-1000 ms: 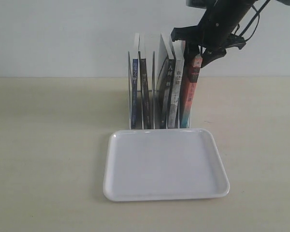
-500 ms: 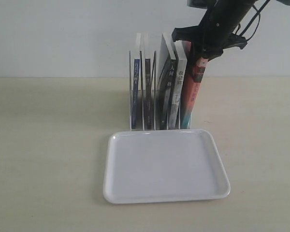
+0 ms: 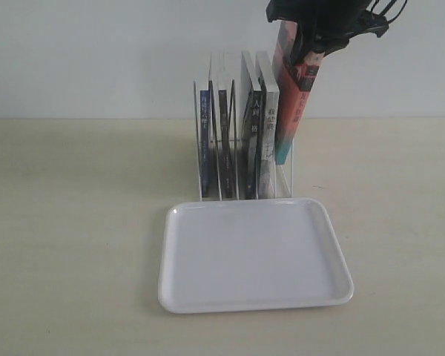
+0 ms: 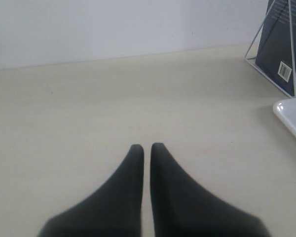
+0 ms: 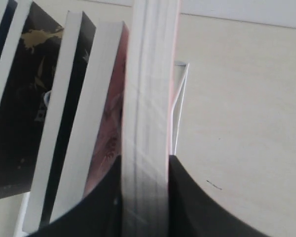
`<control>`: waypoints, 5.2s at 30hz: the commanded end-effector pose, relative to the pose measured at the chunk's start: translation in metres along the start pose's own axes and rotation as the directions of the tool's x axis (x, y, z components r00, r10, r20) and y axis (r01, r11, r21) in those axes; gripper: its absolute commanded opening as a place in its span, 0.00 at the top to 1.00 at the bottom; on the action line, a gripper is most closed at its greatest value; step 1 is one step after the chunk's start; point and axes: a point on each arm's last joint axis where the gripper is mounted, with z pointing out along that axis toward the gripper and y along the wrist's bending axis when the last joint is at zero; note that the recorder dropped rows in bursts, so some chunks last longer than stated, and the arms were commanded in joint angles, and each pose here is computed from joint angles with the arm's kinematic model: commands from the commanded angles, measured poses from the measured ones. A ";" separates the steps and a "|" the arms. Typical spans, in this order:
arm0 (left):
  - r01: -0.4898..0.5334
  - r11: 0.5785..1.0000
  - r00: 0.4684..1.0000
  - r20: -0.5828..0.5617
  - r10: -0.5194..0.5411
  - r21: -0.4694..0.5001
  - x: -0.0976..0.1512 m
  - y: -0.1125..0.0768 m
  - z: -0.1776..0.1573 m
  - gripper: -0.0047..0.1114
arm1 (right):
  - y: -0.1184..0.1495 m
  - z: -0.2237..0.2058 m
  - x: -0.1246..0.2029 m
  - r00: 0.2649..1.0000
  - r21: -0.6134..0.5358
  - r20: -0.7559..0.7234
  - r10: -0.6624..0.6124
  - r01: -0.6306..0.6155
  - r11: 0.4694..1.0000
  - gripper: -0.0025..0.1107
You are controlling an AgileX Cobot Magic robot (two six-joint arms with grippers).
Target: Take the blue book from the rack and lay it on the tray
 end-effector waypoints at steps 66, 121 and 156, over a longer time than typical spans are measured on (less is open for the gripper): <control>-0.001 1.000 1.000 0.019 0.001 -0.003 -0.002 0.000 -0.001 0.92 | 0.005 0.016 -0.001 1.000 0.028 0.010 -0.028 0.027 0.999 0.98; -0.001 1.000 1.000 0.019 0.001 -0.003 -0.002 0.000 -0.001 0.92 | 0.064 -0.049 0.019 0.982 -0.005 0.062 -0.180 0.180 0.984 0.81; -0.001 1.000 1.000 0.019 0.001 -0.003 -0.002 0.000 -0.001 0.92 | 0.050 -0.014 0.023 0.987 0.080 0.028 -0.158 0.155 0.985 0.70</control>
